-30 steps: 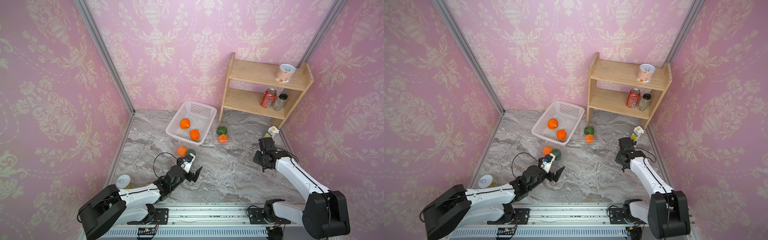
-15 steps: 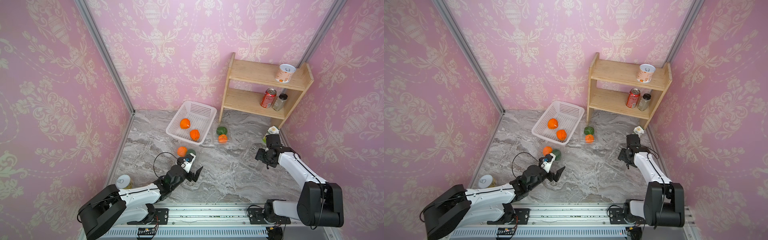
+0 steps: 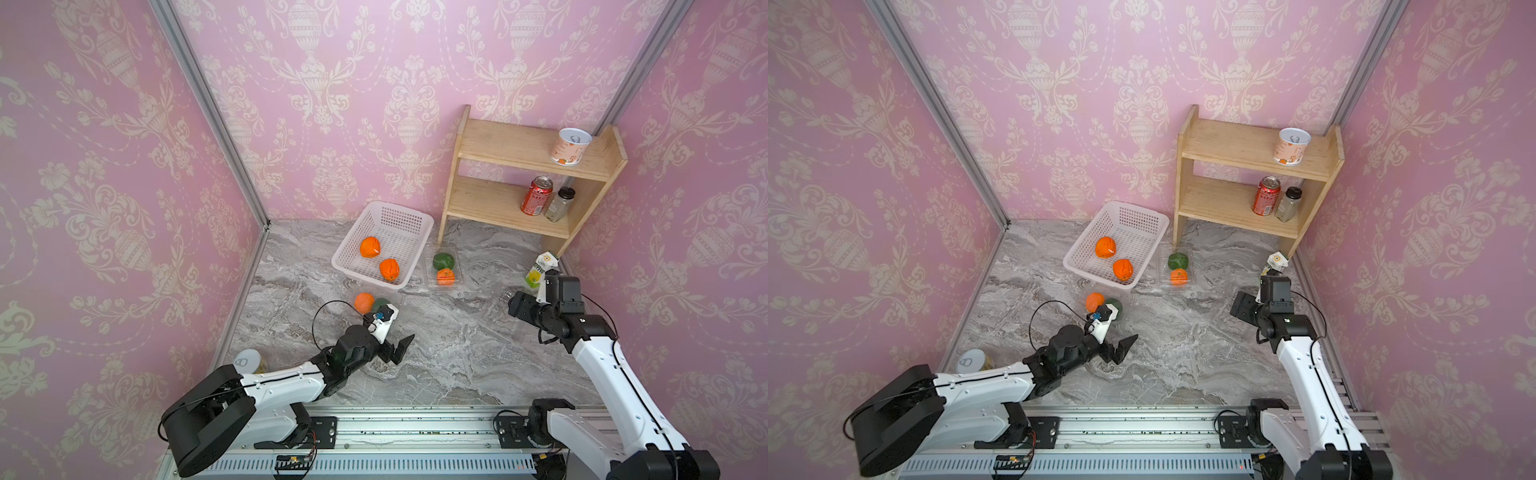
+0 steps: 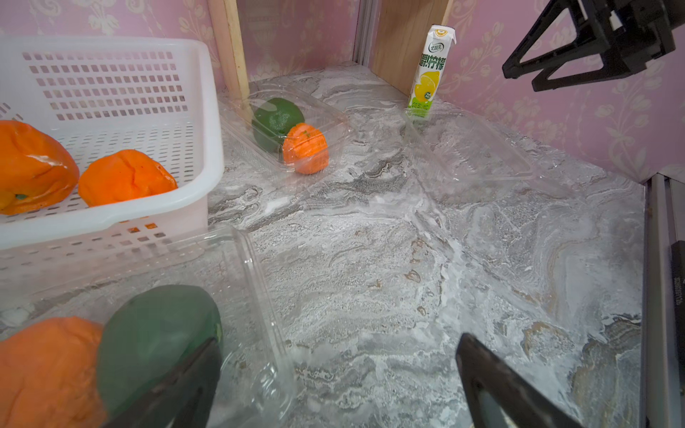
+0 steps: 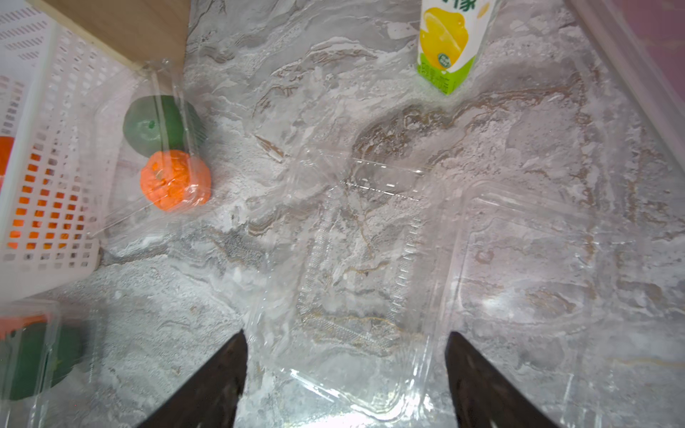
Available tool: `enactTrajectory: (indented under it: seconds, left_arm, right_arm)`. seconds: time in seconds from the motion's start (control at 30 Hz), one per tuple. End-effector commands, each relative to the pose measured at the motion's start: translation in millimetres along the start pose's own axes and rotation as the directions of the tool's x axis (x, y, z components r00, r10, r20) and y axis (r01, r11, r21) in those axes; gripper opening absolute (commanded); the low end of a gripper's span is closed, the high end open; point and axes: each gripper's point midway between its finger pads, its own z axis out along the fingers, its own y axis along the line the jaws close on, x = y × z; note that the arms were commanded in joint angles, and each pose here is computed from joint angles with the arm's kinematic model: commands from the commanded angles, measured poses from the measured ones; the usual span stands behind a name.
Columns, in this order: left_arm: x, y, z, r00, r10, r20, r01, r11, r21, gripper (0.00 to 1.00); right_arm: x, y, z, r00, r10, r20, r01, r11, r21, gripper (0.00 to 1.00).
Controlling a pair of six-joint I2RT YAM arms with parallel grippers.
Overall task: Take oranges out of containers
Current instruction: Move the packing box to the center of the board.
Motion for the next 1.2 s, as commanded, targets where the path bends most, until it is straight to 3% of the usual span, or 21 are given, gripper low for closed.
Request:
enactTrajectory:
  seconds: [0.0,0.13,0.3,0.47,0.57,0.8,0.9,1.17]
  left_arm:
    - [-7.8,12.9,11.8,0.997,-0.077,-0.018,0.075,0.994,-0.081,0.99]
    - [-17.7,14.4,34.9,0.987,-0.151,-0.052,0.144,0.982,-0.12,0.99]
    - [-32.9,19.8,66.0,0.98,-0.16,-0.119,0.135,0.971,-0.196,0.99]
    - [-39.3,29.3,93.9,0.962,-0.185,-0.201,0.121,0.948,-0.296,0.92]
    - [-36.4,33.1,109.2,0.946,-0.205,-0.251,0.112,0.934,-0.34,0.82]
    - [-41.8,33.2,145.4,0.921,-0.242,-0.306,0.124,0.925,-0.358,0.75]
    - [-44.8,35.3,157.6,0.908,-0.267,-0.323,0.144,0.923,-0.357,0.64]
    - [-44.5,52.7,177.7,0.875,-0.348,-0.338,0.209,0.899,-0.385,0.63]
  right_arm:
    - [-12.2,37.0,-5.1,1.0,0.017,-0.004,-0.017,0.985,-0.174,0.85]
    - [-32.8,69.2,3.1,1.0,0.001,0.015,0.003,0.965,-0.262,0.84]
    - [-44.3,91.7,36.6,0.999,-0.018,-0.03,0.009,0.953,-0.301,0.83]
    - [-45.7,104.4,70.4,0.994,-0.035,-0.102,0.0,0.948,-0.32,0.77]
    - [-46.3,112.0,86.8,0.991,-0.046,-0.126,-0.001,0.938,-0.347,0.76]
    - [-47.4,112.4,122.2,0.982,-0.074,-0.172,0.016,0.948,-0.318,0.75]
    - [-47.0,115.1,136.9,0.977,-0.079,-0.2,0.01,0.946,-0.323,0.72]
    - [-64.1,138.7,151.8,0.979,-0.062,-0.192,-0.022,0.912,-0.41,0.7]
